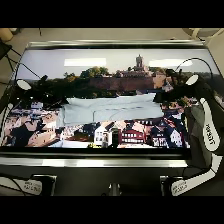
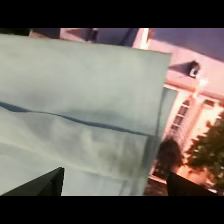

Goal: Fold the shirts.

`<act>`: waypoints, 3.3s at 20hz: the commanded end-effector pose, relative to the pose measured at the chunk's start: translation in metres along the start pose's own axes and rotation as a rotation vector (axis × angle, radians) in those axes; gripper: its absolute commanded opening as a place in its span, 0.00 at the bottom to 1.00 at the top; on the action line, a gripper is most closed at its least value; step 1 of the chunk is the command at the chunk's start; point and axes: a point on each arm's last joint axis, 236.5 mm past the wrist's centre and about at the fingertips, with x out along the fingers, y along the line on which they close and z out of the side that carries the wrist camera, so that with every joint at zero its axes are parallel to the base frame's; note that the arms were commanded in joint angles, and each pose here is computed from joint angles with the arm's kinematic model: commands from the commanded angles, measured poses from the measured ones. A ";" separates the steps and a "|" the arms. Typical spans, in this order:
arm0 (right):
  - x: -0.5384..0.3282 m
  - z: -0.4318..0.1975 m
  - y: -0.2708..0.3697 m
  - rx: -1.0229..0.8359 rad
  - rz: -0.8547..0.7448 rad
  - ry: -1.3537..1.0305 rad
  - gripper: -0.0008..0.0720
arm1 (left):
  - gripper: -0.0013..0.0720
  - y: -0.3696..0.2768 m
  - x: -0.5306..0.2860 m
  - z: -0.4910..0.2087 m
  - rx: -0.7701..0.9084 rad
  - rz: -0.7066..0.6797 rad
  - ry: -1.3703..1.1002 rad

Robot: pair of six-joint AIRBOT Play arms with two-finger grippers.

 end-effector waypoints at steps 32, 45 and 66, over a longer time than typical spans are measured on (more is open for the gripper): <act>-0.198 0.006 0.225 -0.248 0.228 -0.199 0.03 | 0.05 -0.313 0.175 -0.115 -0.010 -0.478 -0.004; -0.031 0.067 0.401 -0.216 0.510 -0.311 0.03 | 0.05 -0.112 -0.218 0.039 0.187 -0.113 -0.692; 0.044 -0.059 0.176 -0.008 0.223 0.278 0.95 | 0.06 -0.115 -0.244 -0.028 0.279 -0.061 -0.678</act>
